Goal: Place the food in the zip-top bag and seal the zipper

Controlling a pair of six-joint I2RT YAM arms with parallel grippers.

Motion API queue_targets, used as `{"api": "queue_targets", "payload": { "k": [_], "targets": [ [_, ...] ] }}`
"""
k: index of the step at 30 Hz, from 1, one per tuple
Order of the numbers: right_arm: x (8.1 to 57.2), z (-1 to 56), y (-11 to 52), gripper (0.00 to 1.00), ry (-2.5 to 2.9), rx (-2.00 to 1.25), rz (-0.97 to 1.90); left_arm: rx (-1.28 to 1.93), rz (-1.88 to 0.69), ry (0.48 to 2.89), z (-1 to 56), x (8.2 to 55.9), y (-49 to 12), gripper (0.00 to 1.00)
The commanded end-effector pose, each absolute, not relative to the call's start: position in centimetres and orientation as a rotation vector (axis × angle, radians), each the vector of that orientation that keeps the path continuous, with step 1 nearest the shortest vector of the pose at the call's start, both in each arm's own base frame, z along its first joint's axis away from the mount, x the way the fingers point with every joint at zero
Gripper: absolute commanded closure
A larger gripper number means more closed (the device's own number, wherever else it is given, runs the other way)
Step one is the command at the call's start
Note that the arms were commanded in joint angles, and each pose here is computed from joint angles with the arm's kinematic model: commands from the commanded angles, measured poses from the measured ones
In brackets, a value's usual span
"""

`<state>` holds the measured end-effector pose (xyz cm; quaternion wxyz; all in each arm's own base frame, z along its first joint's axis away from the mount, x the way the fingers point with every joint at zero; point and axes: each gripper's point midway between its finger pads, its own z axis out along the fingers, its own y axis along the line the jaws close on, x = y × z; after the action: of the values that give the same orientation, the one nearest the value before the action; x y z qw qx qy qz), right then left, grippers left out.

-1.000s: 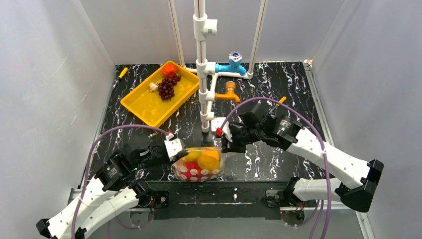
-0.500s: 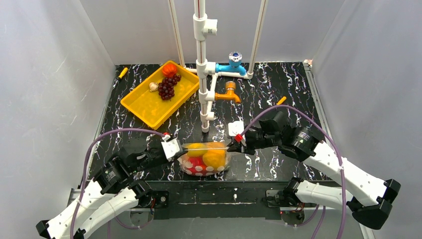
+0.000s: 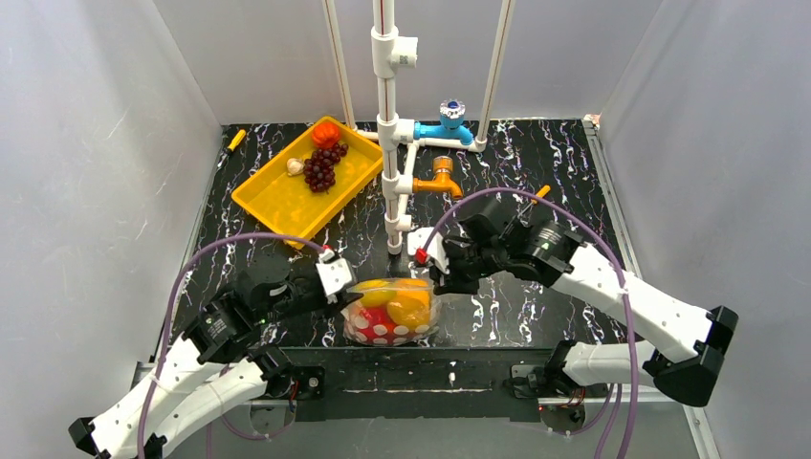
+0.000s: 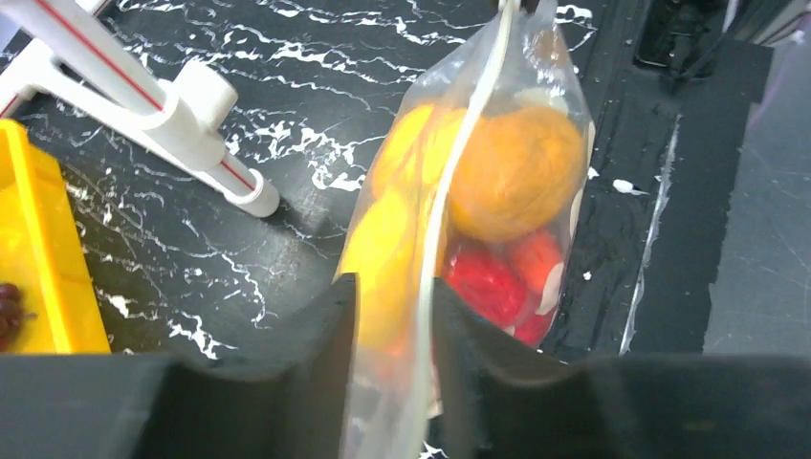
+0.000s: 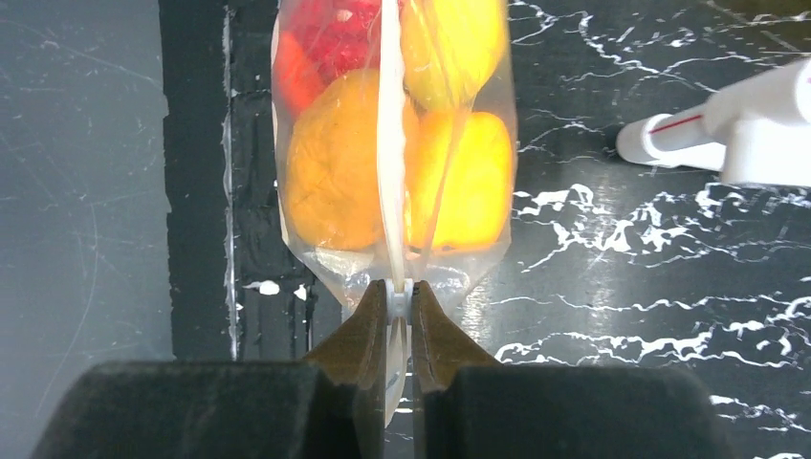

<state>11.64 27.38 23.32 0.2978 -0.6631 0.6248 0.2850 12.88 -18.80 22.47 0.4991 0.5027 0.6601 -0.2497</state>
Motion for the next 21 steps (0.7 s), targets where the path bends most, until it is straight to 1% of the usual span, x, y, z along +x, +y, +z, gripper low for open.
{"api": "queue_targets", "payload": {
  "k": [1, 3, 5, 7, 9, 11, 14, 19, 20, 21],
  "targets": [
    [10.9, 23.7, 28.3, 0.99, 1.709, -1.788, 0.742, 1.198, -0.763, 1.573, 25.4, 11.8, -20.7, 0.61],
    [10.6, 24.0, 29.2, 0.99, 1.692, -1.796, 0.766, 1.171, -0.817, 1.561, 26.3, 11.9, -21.7, 0.50],
    [10.5, 24.4, 29.9, 0.97, 1.663, -1.791, 0.787, 1.156, -0.833, 1.535, 26.7, 12.3, -22.4, 0.42],
    [10.5, 24.8, 30.2, 0.93, 1.643, -1.779, 0.795, 1.171, -0.842, 1.516, 26.7, 12.5, -23.0, 0.38],
    [10.5, 25.2, 30.4, 0.91, 1.624, -1.757, 0.805, 1.204, -0.880, 1.521, 26.2, 12.3, -23.8, 0.36],
    [10.4, 25.7, 30.7, 0.88, 1.590, -1.738, 0.825, 1.250, -0.940, 1.541, 25.3, 11.8, -24.7, 0.36],
    [10.6, 25.6, 30.9, 0.88, 1.575, -1.709, 0.827, 1.289, -1.029, 1.544, 24.3, 10.9, -25.7, 0.35],
    [10.6, 25.8, 31.1, 0.88, 1.547, -1.681, 0.847, 1.294, -1.033, 1.572, 22.9, 11.0, -26.3, 0.36],
    [10.5, 25.8, 31.2, 0.88, 1.543, -1.679, 0.856, 1.289, -1.009, 1.583, 22.6, 11.4, -26.3, 0.39],
    [10.4, 25.9, 31.2, 0.88, 1.538, -1.675, 0.862, 1.283, -0.980, 1.593, 22.4, 11.9, -26.2, 0.49]
  ]
}}
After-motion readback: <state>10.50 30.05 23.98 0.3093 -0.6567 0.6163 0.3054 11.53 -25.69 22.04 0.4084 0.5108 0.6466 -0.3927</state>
